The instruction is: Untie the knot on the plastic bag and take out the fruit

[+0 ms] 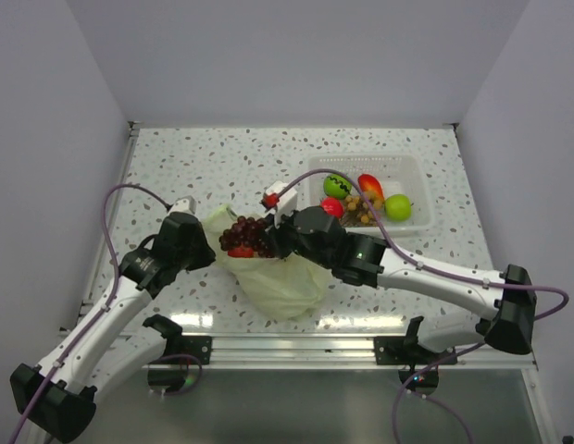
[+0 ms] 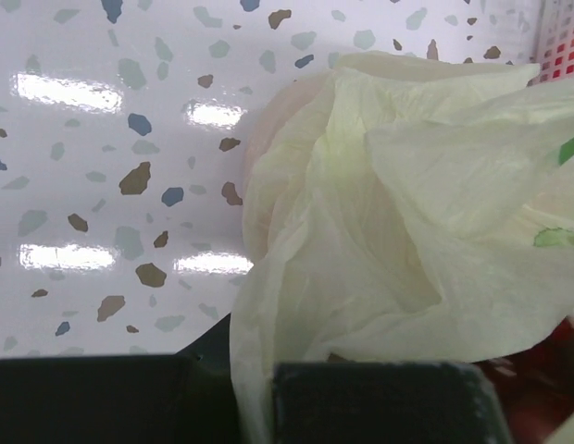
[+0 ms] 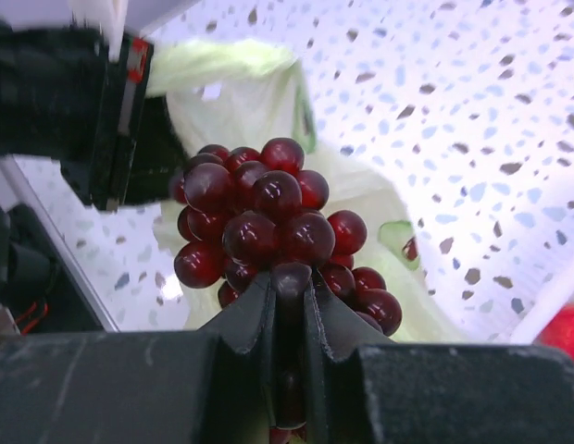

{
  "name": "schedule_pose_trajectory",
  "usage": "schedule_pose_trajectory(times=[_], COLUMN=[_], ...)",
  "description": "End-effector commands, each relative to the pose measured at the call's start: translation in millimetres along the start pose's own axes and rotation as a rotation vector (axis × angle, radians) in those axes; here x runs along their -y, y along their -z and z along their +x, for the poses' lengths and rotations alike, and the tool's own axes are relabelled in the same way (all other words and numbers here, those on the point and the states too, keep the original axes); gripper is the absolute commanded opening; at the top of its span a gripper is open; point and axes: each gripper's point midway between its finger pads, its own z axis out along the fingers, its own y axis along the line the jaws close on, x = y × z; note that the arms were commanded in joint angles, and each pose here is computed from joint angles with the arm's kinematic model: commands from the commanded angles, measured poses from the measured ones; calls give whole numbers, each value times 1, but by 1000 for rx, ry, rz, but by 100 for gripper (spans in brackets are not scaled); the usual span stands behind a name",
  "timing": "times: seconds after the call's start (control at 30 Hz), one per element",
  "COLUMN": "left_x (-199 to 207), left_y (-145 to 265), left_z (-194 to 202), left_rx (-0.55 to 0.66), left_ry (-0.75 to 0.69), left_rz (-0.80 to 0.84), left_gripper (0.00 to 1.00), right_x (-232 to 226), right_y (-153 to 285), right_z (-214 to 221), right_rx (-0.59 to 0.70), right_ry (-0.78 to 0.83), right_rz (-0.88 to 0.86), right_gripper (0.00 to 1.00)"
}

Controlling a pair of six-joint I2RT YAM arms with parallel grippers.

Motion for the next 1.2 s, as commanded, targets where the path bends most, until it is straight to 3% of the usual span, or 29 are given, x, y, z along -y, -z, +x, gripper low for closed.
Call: schedule_pose_trajectory(times=[0.0,0.23,0.33,0.47,0.6,0.8,1.03,1.07,1.1,1.17], left_x=[-17,1,1,6,17,24,31,31,31,34], left_y=[0,1,5,9,12,17,22,22,21,21], left_z=[-6,-6,-12,-18,-25,-28,-24,-22,-23,-16], left_rx=[38,38,58,69,95,122,170,168,177,166], left_ry=[-16,-7,-7,-17,-66,-155,-225,-235,-236,-243], left_rz=[-84,15,11,24,88,150,246,252,257,291], left_gripper=[0,0,0,0,0,0,0,0,0,0], right_x=[25,68,102,168,245,315,355,356,356,353], right_y=[32,59,65,79,97,102,77,70,71,69], right_z=[-95,-147,-154,-130,-78,-14,50,58,56,51], right_rx=[328,532,536,439,297,136,-37,-71,-94,-107], right_ry=[-144,-225,-204,-182,-206,-256,-351,-358,-360,-360], right_rz=[66,225,379,663,875,983,992,980,978,951], right_gripper=[0,0,0,0,0,0,0,5,26,50])
